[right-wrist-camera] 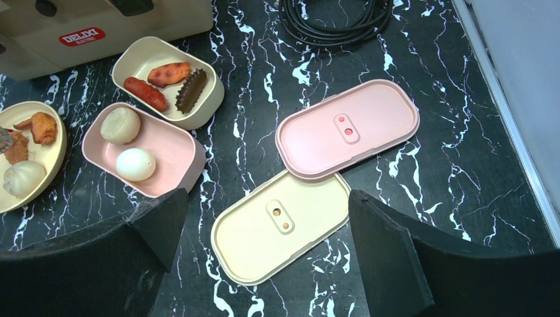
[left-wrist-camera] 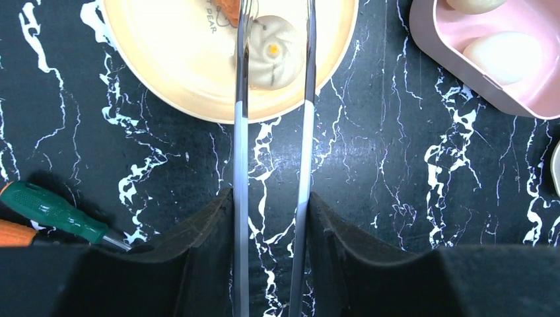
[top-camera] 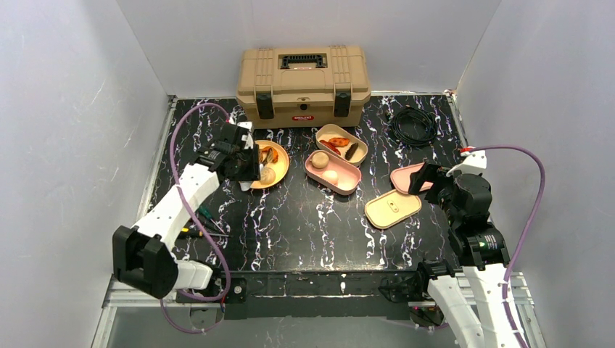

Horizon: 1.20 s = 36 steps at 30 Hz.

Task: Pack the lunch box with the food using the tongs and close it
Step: Pick up the fake food from the plate.

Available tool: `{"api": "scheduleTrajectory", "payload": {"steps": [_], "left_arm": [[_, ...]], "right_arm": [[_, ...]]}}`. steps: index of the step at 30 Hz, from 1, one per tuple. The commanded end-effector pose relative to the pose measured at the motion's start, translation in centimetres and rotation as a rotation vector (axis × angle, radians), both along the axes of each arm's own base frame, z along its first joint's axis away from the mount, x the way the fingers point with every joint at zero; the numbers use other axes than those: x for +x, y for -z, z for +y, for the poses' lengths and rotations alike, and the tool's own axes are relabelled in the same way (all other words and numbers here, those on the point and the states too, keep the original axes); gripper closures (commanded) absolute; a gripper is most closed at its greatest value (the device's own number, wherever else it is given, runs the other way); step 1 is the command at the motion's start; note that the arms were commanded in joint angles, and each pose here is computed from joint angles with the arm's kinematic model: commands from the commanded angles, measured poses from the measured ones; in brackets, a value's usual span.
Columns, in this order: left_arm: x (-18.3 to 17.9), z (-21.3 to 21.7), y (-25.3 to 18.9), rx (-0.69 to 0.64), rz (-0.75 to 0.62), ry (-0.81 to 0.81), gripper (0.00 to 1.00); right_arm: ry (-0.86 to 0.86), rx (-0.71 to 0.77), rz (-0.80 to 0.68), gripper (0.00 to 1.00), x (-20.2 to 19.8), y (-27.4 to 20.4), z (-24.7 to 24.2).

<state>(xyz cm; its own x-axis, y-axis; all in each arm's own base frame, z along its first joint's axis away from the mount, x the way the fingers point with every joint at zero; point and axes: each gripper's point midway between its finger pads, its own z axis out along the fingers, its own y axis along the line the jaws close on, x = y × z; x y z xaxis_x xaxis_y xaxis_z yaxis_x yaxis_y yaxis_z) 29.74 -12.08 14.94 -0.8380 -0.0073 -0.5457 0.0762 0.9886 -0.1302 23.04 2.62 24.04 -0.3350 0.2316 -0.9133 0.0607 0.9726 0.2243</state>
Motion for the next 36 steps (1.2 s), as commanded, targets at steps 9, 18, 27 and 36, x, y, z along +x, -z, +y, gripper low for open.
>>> {"api": "scheduleTrajectory", "payload": {"steps": [9, 18, 27, 36], "left_arm": [[0.9, -1.4, -0.7, -0.051, -0.019, 0.029, 0.82], [3.1, -2.7, 1.0, -0.036, 0.039, 0.042, 0.61], [3.2, -2.7, 2.2, -0.019, 0.076, 0.042, 0.52], [3.4, -2.6, 3.3, 0.000, 0.103, 0.034, 0.53]], "right_arm": [[0.003, 0.006, -0.044, 0.00, 0.5, -1.1, 0.1], [0.002, 0.006, -0.045, 0.00, 0.4, -1.1, 0.1], [0.001, 0.006, -0.048, 0.00, 0.5, -1.2, 0.1], [0.000, 0.007, -0.050, 0.00, 0.4, -1.2, 0.2]]}}
